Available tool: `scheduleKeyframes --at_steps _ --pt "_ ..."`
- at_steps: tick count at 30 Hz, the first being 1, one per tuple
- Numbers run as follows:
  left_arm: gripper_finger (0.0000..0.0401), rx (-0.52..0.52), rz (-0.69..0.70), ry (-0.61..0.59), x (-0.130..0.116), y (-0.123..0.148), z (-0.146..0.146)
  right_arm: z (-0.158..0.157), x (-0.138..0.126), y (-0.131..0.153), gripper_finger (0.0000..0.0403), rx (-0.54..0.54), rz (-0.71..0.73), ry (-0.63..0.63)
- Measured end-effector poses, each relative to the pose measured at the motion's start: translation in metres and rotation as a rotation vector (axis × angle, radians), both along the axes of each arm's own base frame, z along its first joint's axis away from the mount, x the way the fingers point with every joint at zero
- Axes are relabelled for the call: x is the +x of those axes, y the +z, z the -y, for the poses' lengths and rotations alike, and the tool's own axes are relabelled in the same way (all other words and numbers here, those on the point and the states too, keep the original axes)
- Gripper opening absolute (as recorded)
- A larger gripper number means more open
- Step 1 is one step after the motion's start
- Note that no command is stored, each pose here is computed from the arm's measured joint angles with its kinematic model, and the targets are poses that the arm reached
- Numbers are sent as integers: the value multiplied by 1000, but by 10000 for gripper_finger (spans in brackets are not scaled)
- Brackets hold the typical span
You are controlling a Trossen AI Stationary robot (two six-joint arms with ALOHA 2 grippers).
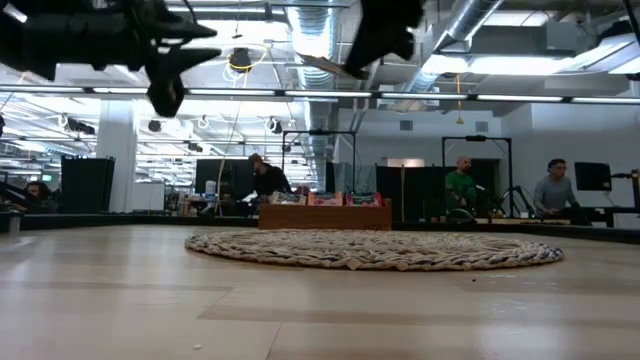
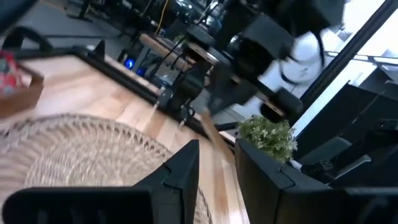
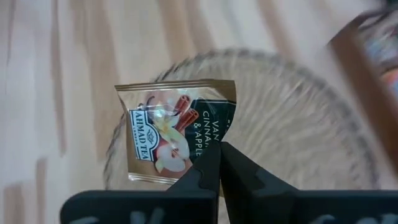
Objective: Pick & Place Tea
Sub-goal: Put the brown tea bag into the left section of the wooden organizer
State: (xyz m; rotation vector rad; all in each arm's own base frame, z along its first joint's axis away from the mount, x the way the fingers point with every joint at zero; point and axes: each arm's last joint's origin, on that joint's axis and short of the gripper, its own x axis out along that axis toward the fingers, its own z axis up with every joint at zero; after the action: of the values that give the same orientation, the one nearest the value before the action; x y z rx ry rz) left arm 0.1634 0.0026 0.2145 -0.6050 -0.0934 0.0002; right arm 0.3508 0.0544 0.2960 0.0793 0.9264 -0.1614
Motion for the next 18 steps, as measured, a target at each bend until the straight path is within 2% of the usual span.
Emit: scheduleKeyframes --at_steps 5,10,14,18 --pt "95 69 13 8 8 25 0 33 16 23 0 4 118 16" --pt "95 81 -21 16 20 48 -1 49 39 34 0 -9 169 41" --pt "95 82 -90 14 29 56 -1 52 57 33 0 -21 135 78" --pt "95 94 -93 18 32 59 -2 52 67 34 0 -24 101 83"
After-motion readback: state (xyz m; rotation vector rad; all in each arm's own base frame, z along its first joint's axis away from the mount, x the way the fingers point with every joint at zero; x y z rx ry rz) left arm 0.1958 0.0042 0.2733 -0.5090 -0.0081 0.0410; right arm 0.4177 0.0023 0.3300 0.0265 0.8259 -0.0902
